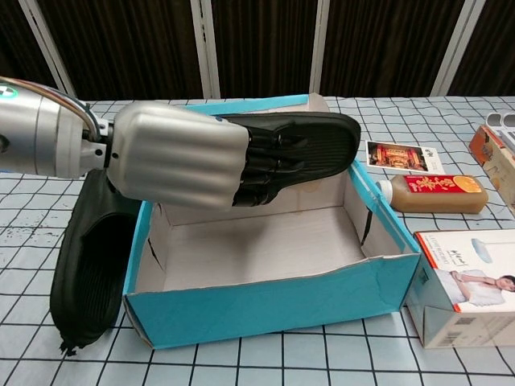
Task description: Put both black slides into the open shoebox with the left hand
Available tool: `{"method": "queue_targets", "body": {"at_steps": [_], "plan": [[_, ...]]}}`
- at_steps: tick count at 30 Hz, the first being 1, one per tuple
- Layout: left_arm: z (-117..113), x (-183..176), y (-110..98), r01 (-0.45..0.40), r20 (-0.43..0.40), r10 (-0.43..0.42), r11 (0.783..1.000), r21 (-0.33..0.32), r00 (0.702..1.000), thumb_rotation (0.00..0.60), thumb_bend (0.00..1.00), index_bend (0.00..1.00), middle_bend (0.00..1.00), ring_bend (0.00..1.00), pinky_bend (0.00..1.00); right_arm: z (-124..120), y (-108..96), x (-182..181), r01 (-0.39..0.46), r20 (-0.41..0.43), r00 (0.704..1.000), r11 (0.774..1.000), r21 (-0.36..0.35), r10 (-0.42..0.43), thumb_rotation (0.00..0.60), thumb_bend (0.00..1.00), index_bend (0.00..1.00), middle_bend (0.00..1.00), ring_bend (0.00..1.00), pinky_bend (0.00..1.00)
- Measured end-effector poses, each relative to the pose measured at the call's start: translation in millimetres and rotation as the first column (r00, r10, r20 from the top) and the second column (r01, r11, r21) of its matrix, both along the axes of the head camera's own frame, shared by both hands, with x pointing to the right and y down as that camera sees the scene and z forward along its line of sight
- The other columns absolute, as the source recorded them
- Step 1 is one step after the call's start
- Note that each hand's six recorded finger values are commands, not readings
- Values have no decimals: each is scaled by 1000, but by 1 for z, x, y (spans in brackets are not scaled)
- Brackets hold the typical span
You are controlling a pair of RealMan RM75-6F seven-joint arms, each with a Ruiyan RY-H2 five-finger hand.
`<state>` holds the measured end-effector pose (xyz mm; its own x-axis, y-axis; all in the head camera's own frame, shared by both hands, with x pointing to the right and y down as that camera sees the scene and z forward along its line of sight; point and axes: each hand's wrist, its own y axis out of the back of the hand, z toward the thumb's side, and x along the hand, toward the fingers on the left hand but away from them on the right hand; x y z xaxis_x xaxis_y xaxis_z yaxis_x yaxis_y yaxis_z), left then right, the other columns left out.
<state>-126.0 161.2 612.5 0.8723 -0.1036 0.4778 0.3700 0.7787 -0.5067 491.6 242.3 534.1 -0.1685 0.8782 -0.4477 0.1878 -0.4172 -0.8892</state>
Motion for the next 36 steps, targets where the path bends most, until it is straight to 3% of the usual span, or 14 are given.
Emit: {"method": "queue_targets", "body": {"at_steps": [16, 36], "plan": [[10, -2, 2, 112, -29, -116, 987, -111, 993, 600, 503, 316, 453, 47, 48, 1, 0, 0, -3, -2, 1000, 1000, -5, 3, 600, 234, 172, 165, 219, 218], [23, -9, 12, 129, 5, -130, 979, -160, 992, 600, 503, 315, 462, 58, 48, 0, 1, 2, -12, -3, 1000, 1000, -8, 12, 600, 234, 172, 165, 219, 218]]}}
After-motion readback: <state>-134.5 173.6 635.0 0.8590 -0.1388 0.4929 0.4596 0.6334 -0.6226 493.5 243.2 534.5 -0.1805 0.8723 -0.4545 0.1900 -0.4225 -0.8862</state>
